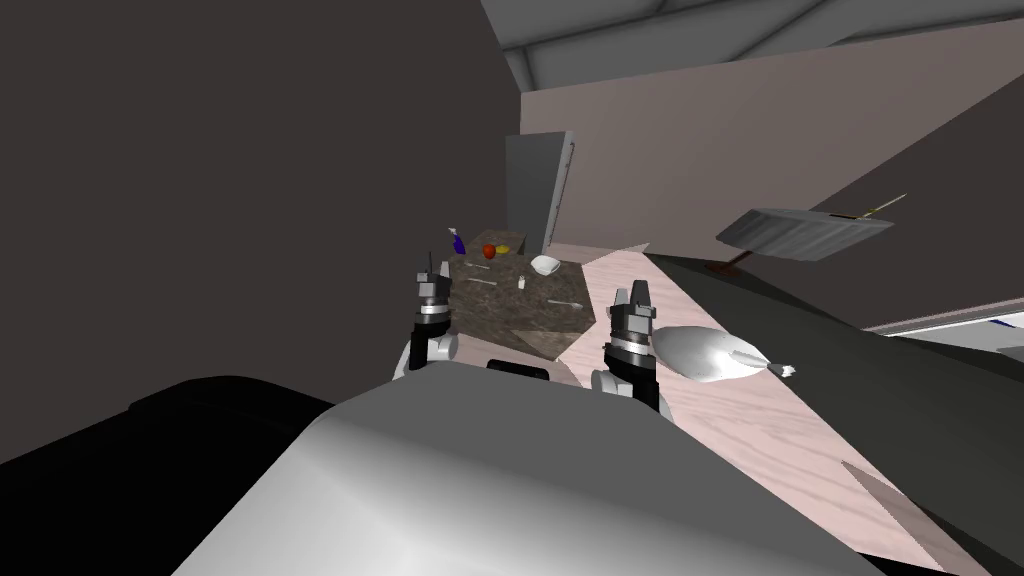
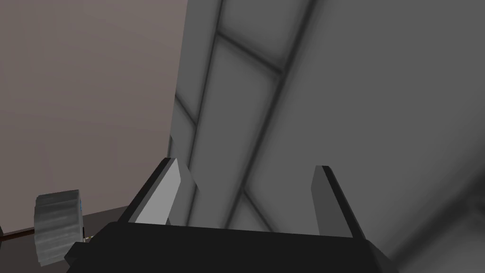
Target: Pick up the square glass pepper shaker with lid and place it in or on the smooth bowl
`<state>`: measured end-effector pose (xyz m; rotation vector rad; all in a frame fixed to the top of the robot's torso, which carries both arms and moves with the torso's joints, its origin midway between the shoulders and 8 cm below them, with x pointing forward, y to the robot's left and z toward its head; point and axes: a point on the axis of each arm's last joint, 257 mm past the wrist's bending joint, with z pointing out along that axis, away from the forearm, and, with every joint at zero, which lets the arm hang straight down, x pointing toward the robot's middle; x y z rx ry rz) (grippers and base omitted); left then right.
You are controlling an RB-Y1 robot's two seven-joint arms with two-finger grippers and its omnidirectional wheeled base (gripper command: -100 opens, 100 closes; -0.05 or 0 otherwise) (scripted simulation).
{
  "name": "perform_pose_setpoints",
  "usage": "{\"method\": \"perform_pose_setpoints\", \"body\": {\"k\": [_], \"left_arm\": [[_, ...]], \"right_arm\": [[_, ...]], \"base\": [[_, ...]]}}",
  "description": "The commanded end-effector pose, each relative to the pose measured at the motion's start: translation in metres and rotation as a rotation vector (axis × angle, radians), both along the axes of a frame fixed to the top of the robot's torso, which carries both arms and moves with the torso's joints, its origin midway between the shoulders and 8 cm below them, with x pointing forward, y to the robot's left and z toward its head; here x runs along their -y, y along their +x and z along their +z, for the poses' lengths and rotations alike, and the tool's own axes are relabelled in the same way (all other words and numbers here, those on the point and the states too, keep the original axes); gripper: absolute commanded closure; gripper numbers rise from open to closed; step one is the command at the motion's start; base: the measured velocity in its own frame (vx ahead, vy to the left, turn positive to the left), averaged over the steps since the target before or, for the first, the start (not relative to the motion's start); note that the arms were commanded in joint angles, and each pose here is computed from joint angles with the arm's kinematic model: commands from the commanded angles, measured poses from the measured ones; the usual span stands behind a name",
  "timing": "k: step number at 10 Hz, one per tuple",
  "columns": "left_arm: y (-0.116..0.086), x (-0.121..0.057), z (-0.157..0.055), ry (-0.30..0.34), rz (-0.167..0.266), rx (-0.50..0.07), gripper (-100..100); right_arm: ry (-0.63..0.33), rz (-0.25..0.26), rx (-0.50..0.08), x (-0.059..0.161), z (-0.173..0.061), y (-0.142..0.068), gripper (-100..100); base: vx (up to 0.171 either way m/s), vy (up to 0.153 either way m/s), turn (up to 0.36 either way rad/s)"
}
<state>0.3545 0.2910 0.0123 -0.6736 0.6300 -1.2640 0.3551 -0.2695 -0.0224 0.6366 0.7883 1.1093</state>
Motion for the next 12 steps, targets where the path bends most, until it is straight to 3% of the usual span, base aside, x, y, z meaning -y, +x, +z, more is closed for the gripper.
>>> {"method": "perform_pose_setpoints", "body": {"k": [1,6,12], "left_arm": [[0.004,0.003,-0.004,0.025,-0.016,-0.017,-100],[0.027,0.016,-0.034,0.116,-0.074,-0.127,-100],[0.062,0.024,-0.094,0.219,-0.124,-0.322,-100]], "right_arm": [[0.000,0.000,0.000,0.000,0.000,0.000,0],[0.000,0.000,0.000,0.000,0.000,0.000,0],[0.000,0.000,0.000,0.000,0.000,0.000,0]], "base": [[-0.001,-0.008,-0.036],[-0.001,-0.027,-0.078],[0.000,-0.051,-0.124]]}}
